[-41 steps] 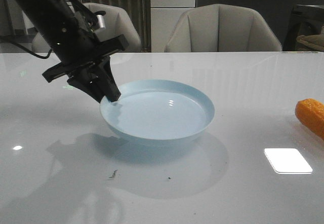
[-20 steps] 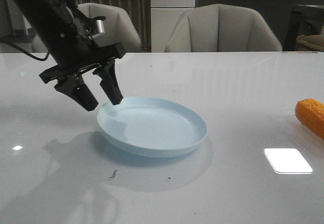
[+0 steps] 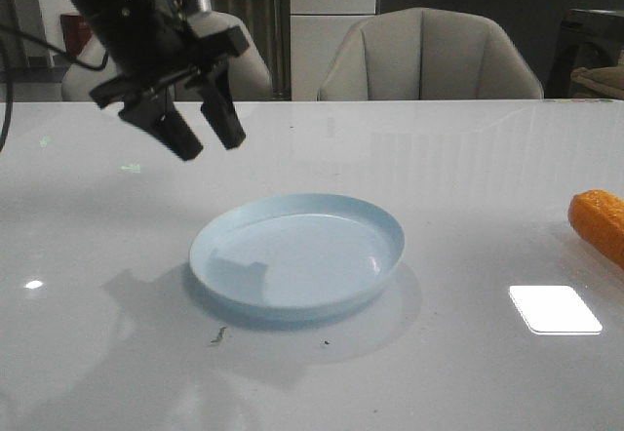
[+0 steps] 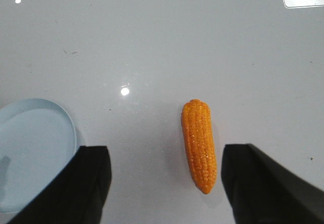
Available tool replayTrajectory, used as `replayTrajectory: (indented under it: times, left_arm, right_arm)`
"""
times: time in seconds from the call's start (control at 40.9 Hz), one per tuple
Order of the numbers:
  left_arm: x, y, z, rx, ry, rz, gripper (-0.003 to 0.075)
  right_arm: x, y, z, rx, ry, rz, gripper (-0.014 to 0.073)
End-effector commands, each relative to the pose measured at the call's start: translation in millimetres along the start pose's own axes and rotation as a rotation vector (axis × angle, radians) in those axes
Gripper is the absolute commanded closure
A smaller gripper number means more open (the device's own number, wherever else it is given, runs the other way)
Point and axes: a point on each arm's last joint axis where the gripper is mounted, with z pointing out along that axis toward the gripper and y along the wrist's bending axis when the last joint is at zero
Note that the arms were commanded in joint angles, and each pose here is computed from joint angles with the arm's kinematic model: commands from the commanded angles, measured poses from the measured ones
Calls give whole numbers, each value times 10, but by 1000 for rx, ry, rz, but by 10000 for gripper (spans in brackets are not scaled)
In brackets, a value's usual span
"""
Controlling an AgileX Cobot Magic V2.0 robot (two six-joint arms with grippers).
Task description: Place corn on plate with both arms
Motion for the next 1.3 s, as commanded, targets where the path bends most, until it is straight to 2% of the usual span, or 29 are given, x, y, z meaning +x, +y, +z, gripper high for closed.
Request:
replayTrajectory:
  times: [0.0, 0.147, 0.245, 0.416, 0.539, 0.734, 0.93, 1.053, 1.175, 1.273]
  left_arm:
    - [-214, -247, -587, -36, -163, 95, 405]
    - [-352, -327, -1146, -167, -294, 190, 440]
    - [-322, -348, -1550, -196, -378, 195, 440]
    - [-93, -249, -2113, -302, -426, 172, 440]
    - [91, -197, -2529, -352, -505, 137, 440]
    - [390, -229, -3029, -396, -628, 96, 440]
    - [601, -270, -3081, -429, -664, 86, 444]
    - [726, -216, -2939, -451, -680, 78, 444]
    - [912, -144, -2744, -485, -760, 62, 444]
    - [1172, -100, -2536, -506, -802, 46, 444]
  right_arm:
    - [-138, 4, -87, 3, -91, -26, 33]
    - [-139, -3, -87, 11, -92, -34, 33]
    - [-132, -4, -55, 15, -76, -35, 33]
    - [-91, -11, 155, 38, 25, -38, 33]
    - [-90, -18, 357, 58, 66, -57, 33]
    - [-76, -141, 755, 129, 204, -37, 33]
    - [-204, -351, 1139, 199, 296, -5, 33]
    - [-291, -364, 1333, 189, 334, -66, 33]
    - [-309, -354, 1565, 166, 402, -60, 33]
    - [-291, -349, 1716, 149, 444, -54, 33]
